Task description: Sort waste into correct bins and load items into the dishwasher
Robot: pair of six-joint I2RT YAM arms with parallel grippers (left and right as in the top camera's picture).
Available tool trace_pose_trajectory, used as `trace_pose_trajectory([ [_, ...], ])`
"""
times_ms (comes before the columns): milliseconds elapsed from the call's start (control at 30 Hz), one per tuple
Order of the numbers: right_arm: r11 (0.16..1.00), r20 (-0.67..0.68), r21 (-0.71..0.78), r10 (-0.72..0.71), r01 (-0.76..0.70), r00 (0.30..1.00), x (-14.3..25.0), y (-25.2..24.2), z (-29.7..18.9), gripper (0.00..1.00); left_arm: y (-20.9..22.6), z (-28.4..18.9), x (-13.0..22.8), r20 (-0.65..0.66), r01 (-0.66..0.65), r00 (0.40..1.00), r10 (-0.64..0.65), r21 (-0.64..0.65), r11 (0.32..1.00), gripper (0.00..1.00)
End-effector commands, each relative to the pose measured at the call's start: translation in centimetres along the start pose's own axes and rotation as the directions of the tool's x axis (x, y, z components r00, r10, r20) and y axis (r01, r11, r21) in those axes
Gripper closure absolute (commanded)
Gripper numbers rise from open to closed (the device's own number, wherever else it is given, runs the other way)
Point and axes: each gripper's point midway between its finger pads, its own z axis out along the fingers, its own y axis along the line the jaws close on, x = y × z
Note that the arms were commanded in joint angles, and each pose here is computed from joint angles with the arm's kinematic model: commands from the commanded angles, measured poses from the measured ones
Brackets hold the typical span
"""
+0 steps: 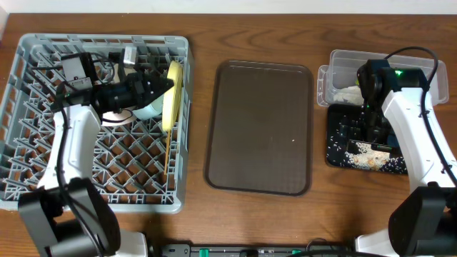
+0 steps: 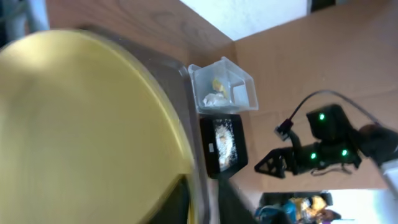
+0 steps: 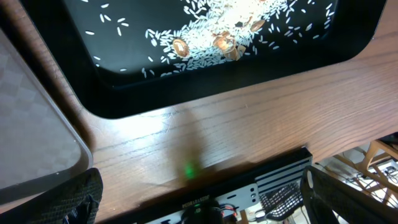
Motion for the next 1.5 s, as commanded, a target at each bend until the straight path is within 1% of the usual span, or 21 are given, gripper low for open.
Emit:
trace_pose_trajectory([
  [0,1.0,0.001,0.005,0.021,-0.021,1.0,-0.1,-0.4,0.0,0.01,0.4,0.0,0.1,0.001,0.01,1.0,-0.01,-0.007,1.0,0.64],
  [33,1.0,0.001,0.005,0.021,-0.021,1.0,-0.1,-0.4,0.0,0.01,0.7,0.0,0.0,0.005,0.009,1.0,-0.009,-0.026,1.0,0.62],
  [100,1.0,0.0,0.005,0.021,-0.021,1.0,-0.1,-0.4,0.0,0.01,1.7,-0.1,-0.2,0.016,0.01,1.0,-0.008,-0.081,0.997,0.53],
  [167,1.0,0.0,0.005,0.021,-0.021,1.0,-0.1,-0.4,0.0,0.01,2.4,-0.2,-0.3,0.025,0.009,1.0,-0.006,-0.126,0.992,0.48],
  [367,1.0,0.003,0.004,0.022,-0.022,1.0,-0.2,-0.4,0.0,0.01,3.4,-1.4,-1.1,0.072,-0.019,0.997,0.041,-0.276,0.961,0.37],
  [467,1.0,0.022,-0.007,0.026,-0.026,0.999,-0.7,-0.1,0.0,0.01,2.9,-2.4,-1.5,0.101,-0.044,0.991,0.084,-0.347,0.937,0.35],
  [533,0.998,0.051,-0.059,0.031,-0.028,0.998,-1.5,1.0,-0.1,0.01,2.1,-3.2,-1.6,0.118,-0.062,0.986,0.115,-0.378,0.924,0.34],
  [567,0.994,0.068,-0.108,0.027,-0.019,0.997,-2.0,2.0,-0.2,0.01,1.5,-3.7,-1.7,0.13,-0.075,0.982,0.137,-0.396,0.915,0.33],
  [633,0.981,0.116,-0.192,-0.016,0.038,0.993,-3.0,3.9,-0.6,0.01,0.8,-4.3,-1.7,0.142,-0.086,0.977,0.16,-0.426,0.901,0.31],
  [700,0.954,0.202,-0.276,-0.063,0.118,0.977,-4.7,6.2,-1.4,0.01,0.4,-5.0,-1.2,0.145,-0.082,0.975,0.17,-0.474,0.876,0.3],
  [767,0.922,0.29,-0.337,-0.09,0.189,0.953,-6.2,8.2,-2.5,0.01,0.9,-5.8,-0.2,0.135,-0.056,0.978,0.157,-0.556,0.829,0.29],
  [800,0.907,0.331,-0.359,-0.097,0.22,0.939,-6.9,9.0,-3.0,0.01,1.5,-6.3,0.5,0.126,-0.037,0.982,0.142,-0.607,0.794,0.28],
  [833,0.893,0.368,-0.373,-0.108,0.253,0.923,-7.5,9.7,-3.5,0.01,2.2,-7.0,1.3,0.116,-0.014,0.986,0.121,-0.662,0.749,0.27],
  [900,0.88,0.418,-0.377,-0.118,0.29,0.901,-8.4,10.2,-4.1,0.01,3.9,-8.9,3.4,0.095,0.036,0.993,0.062,-0.779,0.626,0.24],
  [933,0.88,0.426,-0.377,-0.113,0.289,0.898,-8.6,10.2,-4.2,0.01,4.6,-10.0,4.6,0.097,0.069,0.995,0.021,-0.829,0.554,0.23],
  [1000,0.883,0.418,-0.383,-0.097,0.272,0.903,-8.7,10.0,-4.2,0.01,5.3,-11.7,6.9,0.108,0.126,0.992,-0.065,-0.882,0.453,0.22],
  [1067,0.892,0.374,-0.393,-0.066,0.222,0.925,-8.2,9.3,-3.7,0.01,5.5,-12.7,9.2,0.101,0.153,0.984,-0.149,-0.905,0.396,0.21],
  [1167,0.901,0.319,-0.397,-0.044,0.176,0.947,-7.2,8.5,-3.2,0.01,5.0,-13.2,11.4,0.072,0.15,0.974,-0.214,-0.915,0.375,0.22],
  [1267,0.903,0.325,-0.395,-0.037,0.172,0.945,-6.6,7.9,-3.4,0.01,4.1,-14.1,12.0,0.061,0.122,0.983,-0.171,-0.921,0.369,0.22],
  [1367,0.906,0.372,-0.39,-0.007,0.163,0.928,-5.9,7.2,-4.2,0.01,2.7,-14.5,11.9,0.059,0.075,0.997,-0.051,-0.911,0.406,0.21],
  [1467,0.9,0.453,-0.399,0.028,0.174,0.891,-5.1,6.5,-5.2,0.01,0.5,-13.7,12.0,0.054,-0.004,0.994,0.1,-0.86,0.51,0.21],
])
